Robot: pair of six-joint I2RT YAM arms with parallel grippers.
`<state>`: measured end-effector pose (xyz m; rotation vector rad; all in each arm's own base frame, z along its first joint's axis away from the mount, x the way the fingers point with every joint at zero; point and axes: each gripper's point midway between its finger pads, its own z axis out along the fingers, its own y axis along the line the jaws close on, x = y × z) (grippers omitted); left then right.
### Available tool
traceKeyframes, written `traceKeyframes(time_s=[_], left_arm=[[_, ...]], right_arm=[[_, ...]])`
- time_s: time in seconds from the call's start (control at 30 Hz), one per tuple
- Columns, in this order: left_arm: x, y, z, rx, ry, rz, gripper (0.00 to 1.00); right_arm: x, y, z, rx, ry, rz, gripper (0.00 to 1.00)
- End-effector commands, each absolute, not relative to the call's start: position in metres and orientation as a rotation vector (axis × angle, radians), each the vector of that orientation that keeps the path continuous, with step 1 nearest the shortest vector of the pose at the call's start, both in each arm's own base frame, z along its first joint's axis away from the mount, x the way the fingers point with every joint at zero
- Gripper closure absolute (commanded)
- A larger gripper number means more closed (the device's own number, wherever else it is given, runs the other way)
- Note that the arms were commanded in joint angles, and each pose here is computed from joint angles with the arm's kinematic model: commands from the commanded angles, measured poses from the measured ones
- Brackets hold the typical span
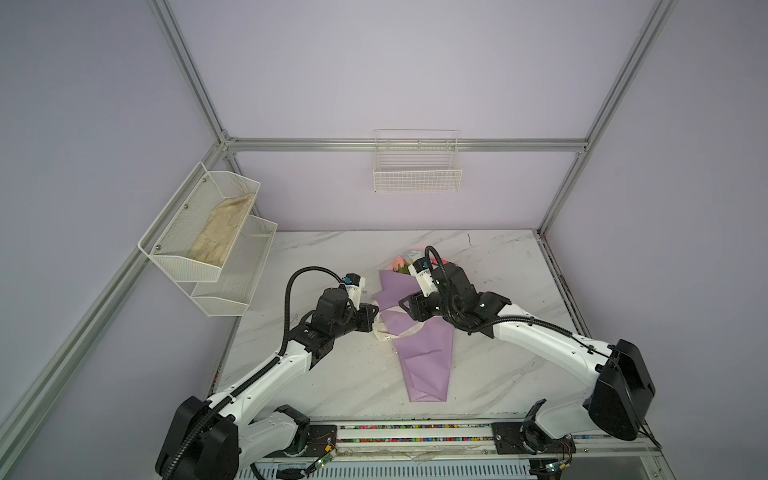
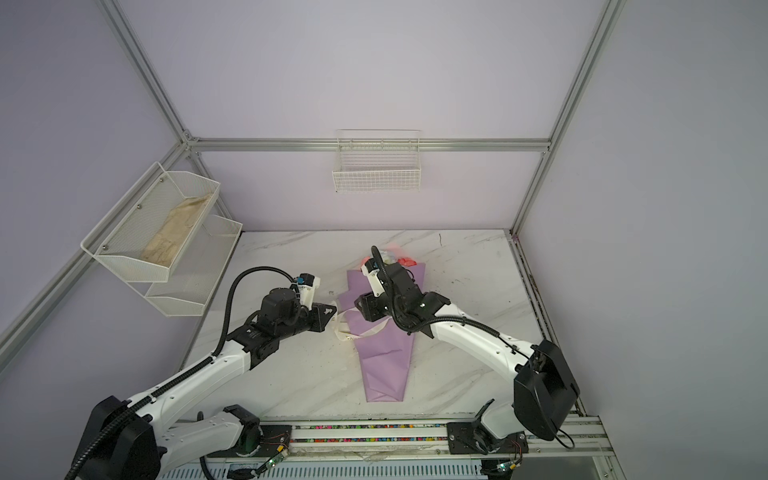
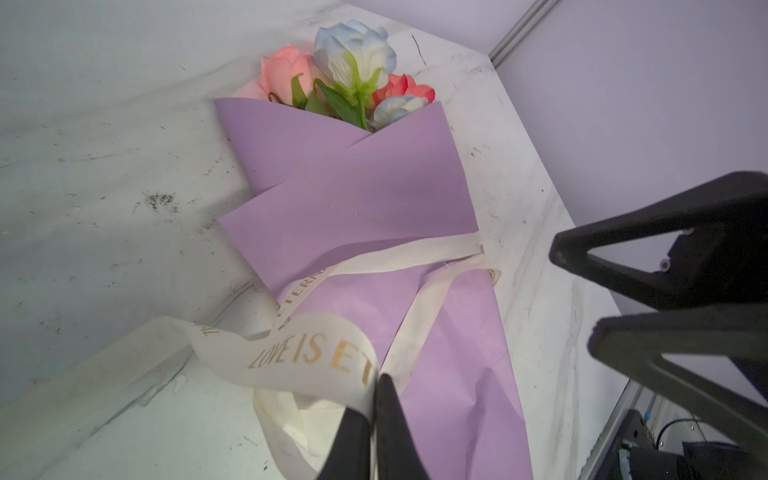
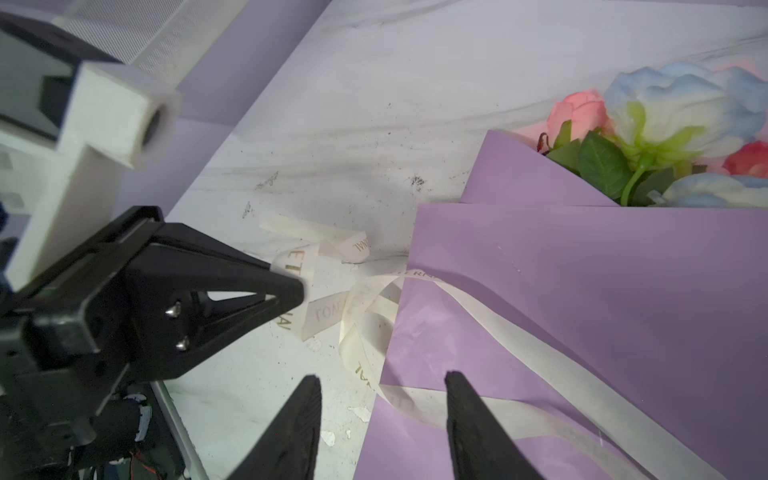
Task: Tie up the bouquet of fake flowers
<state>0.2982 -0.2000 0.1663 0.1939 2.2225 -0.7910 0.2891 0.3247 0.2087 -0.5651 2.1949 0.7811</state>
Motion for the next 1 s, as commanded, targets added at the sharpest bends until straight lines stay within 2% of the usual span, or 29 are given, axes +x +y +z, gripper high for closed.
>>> traceKeyframes(time_s=[0.0,0.1,0.3,0.5,0.97], left_arm=[[0.300,-0.221,0.217,0.365,2.094,-0.862,0.93],[0.293,-0.222,0.223,0.397,2.075,-0.883,0.94],[0.282,-0.217,0.219,0.412,2.096,-0.870,0.95],[0.275,-0.212,0.220,0.410,2.081,-0.865,0.95],[0.281,-0.218,0.220,0.438,2.094,-0.875,0.95]], right_arm=[[0.309,0.333,0.239,-0.466,2.015,0.821,0.51],[0.307,0.352,0.223,-0.692,1.953,0.795,0.51],[0.314,0.372,0.192,-0.928,1.800,0.700,0.50],[0.292,0.388,0.168,-1.198,1.563,0.714,0.50],[0.272,0.436,0.161,-1.306,1.280,0.923,0.46]])
